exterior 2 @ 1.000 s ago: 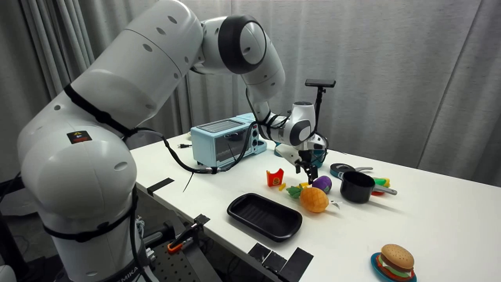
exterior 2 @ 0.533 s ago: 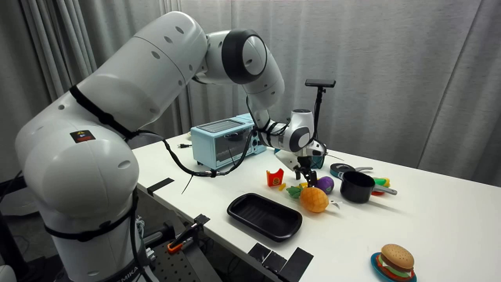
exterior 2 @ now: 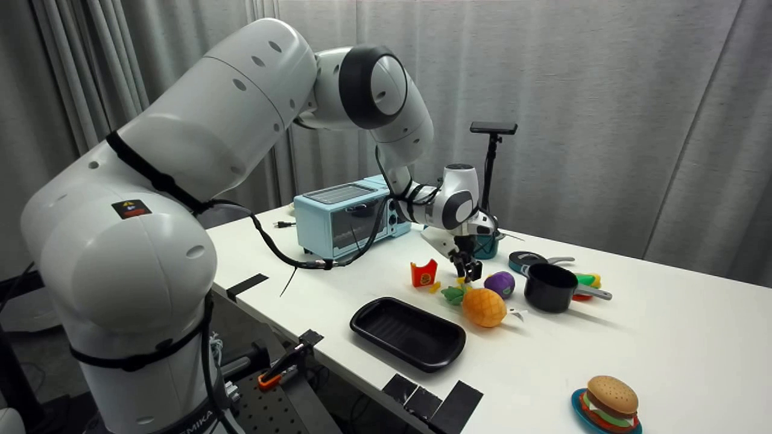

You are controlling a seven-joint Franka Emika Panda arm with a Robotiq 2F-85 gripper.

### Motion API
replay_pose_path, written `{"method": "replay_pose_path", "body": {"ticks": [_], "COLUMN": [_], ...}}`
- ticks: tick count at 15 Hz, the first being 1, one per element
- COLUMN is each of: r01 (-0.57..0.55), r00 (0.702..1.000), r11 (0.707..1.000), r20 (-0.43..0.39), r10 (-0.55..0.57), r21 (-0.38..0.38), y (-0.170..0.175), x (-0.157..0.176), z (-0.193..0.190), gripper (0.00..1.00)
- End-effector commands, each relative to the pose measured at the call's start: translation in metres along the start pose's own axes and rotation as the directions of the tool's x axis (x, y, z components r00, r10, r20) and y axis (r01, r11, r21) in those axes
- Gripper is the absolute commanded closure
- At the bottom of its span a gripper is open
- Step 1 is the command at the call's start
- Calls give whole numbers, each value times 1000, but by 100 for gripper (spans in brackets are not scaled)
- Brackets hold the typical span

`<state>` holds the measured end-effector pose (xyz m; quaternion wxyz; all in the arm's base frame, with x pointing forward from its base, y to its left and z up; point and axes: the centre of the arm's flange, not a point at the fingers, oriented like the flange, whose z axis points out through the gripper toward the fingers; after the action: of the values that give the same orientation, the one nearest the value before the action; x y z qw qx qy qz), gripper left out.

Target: Pick the potato chip and put it in the bag

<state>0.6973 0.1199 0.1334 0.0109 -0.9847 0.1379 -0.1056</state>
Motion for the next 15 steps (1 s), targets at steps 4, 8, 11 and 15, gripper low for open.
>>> {"method": "replay_pose_path", "body": {"ticks": [4,8,11,15], "r01": [-7,7,19,36], "r00": [1000,1000,999,997], "r11": [1000,1000,1000,999], "r20": [-9,-23,-44,-66], "r10": [7,-7,-18,-34], "r21": [-3,0,9,29], "y": [-4,-4,-4,-12], "x": [1,2,17,15], "z": [3,-16,-42,-75], "gripper": [95,95,95,95]}}
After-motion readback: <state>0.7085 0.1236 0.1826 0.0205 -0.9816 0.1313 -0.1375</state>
